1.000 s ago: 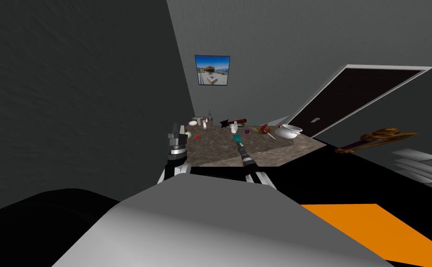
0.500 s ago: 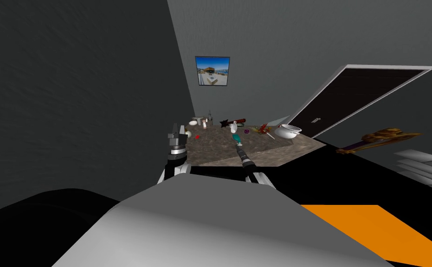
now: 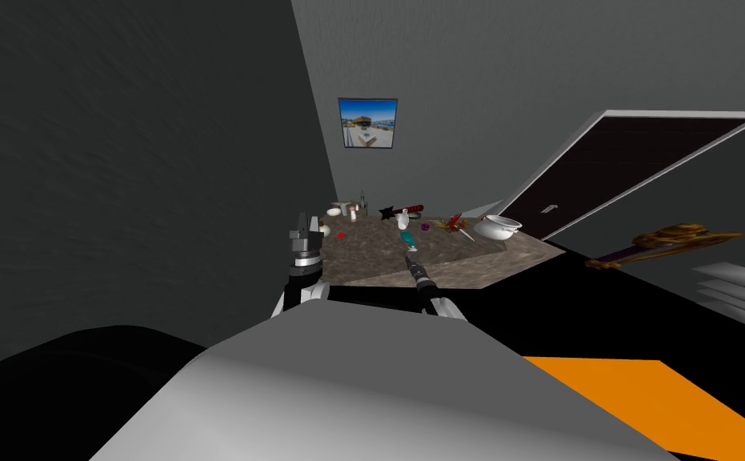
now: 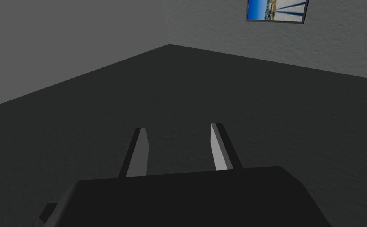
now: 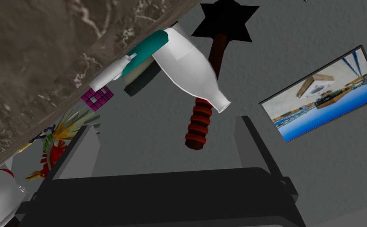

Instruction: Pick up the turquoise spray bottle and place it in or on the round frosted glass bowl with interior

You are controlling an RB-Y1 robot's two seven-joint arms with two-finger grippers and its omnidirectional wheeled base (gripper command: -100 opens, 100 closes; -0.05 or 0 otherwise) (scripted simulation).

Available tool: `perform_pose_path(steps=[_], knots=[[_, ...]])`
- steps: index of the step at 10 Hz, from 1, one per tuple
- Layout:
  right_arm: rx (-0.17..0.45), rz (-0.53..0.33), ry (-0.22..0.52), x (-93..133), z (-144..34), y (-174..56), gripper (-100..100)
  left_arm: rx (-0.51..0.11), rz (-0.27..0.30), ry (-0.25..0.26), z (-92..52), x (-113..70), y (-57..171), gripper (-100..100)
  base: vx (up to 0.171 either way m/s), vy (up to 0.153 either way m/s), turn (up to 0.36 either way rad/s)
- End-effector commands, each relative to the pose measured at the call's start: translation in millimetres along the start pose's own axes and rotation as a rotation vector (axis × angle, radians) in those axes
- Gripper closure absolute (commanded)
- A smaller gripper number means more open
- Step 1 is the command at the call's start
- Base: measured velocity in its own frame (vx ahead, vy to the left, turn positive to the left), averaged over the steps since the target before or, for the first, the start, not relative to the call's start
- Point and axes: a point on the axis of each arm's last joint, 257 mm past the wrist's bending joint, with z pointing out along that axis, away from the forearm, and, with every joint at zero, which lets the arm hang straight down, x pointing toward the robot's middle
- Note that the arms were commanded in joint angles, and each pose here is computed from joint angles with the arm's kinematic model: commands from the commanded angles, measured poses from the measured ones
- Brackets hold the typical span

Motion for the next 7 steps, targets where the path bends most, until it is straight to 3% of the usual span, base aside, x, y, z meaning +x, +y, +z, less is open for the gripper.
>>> perform_pose_path(steps=[1,2,4,5,7], knots=[[0.012,-0.041,-0.002,0,0.8,-4,-100,0.0,0.0,0.0,0.0,0.0,0,0,-0.005,-0.007,-0.003],[0.067,-0.105,0.018,11,1.2,-24,-100,0.0,0.0,0.0,0.0,0.0,0,0,-0.005,-0.014,0.062],[0.067,-0.14,0.012,9,1.2,-24,-100,0.0,0.0,0.0,0.0,0.0,0,0,-0.002,-0.016,0.014],[0.122,-0.212,0.03,18,0.4,-45,-100,0.0,0.0,0.0,0.0,0.0,0,0,0.001,-0.016,0.065],[0.12,-0.245,0.024,16,0.6,-44,-100,0.0,0.0,0.0,0.0,0.0,0,0,0.0,-0.015,0.019]])
